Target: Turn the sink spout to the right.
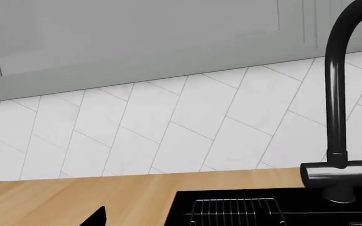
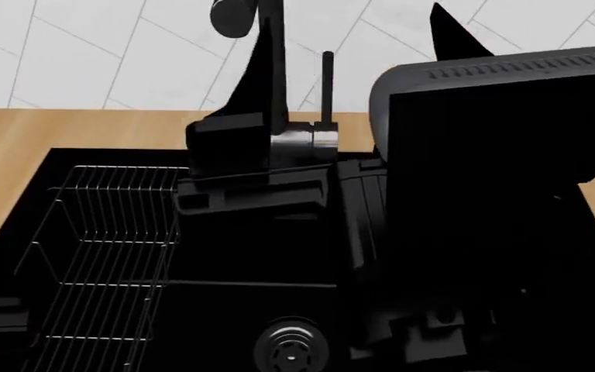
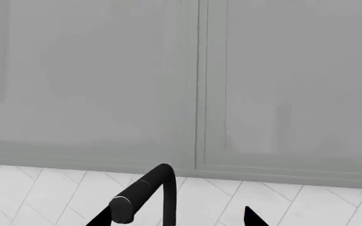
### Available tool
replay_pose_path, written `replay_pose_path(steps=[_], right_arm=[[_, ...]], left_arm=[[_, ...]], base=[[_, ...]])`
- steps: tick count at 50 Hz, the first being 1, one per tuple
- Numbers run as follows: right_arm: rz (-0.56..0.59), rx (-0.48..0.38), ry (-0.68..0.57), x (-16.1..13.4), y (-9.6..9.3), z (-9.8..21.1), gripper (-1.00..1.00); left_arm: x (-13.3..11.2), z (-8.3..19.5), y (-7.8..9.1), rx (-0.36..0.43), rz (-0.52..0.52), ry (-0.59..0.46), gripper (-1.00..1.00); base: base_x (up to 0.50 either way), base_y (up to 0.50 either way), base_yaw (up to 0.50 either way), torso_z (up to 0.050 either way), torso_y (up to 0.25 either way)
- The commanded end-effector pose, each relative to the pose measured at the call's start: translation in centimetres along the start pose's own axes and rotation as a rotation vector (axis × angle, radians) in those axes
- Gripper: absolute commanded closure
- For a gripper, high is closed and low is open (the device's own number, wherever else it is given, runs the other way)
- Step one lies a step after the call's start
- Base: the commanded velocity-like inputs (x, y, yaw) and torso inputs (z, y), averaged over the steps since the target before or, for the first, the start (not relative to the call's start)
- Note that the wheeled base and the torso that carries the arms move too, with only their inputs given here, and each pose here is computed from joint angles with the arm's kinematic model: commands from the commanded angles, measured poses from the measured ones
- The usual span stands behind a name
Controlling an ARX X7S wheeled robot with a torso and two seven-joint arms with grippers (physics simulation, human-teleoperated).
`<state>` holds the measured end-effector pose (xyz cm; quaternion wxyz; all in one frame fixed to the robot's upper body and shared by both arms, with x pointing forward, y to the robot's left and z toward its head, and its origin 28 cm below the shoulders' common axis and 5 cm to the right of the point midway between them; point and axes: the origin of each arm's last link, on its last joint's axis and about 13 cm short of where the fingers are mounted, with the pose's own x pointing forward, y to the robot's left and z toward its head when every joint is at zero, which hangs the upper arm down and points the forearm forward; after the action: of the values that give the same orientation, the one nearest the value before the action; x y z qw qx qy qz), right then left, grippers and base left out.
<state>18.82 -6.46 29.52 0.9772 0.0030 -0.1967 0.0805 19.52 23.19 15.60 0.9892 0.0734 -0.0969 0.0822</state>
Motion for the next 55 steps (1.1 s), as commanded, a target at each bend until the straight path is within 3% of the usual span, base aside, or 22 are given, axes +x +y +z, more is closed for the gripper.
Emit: replay_pose_path(steps=[1,11,31,41,55], right_arm=[[0.063,0.031,-0.005,-0.6,1.4,0.7,-1.00],[0.105,0.036,0.023,-0.9,2.6,0.4,-1.00],[0.100,0.034,0.032,-0.9,2.6,0.2,-1.00],[0.131,0.048,0.056,1.0,3.8,-0.5,-1.00],[0.089,0.087,0.035,3.8,3.7,-0.6,-1.00]], left_arm=[[-0.2,-0.1,0.0,-0.008,0.007,-0.043,-1.00],[-0.2,-0.2,0.0,-0.008,0.006,-0.043,-1.00],[-0.2,-0.2,0.0,-0.009,0.006,-0.043,-1.00],[-0.2,-0.1,0.0,-0.015,0.002,-0.050,-1.00],[-0.2,0.0,0.0,-0.014,0.001,-0.051,-1.00]], base=[[0.00,0.00,0.00,0.000,0.000],[0.00,0.00,0.00,0.000,0.000],[0.00,0.00,0.00,0.000,0.000],[0.00,0.00,0.00,0.000,0.000],[0.00,0.00,0.00,0.000,0.000]])
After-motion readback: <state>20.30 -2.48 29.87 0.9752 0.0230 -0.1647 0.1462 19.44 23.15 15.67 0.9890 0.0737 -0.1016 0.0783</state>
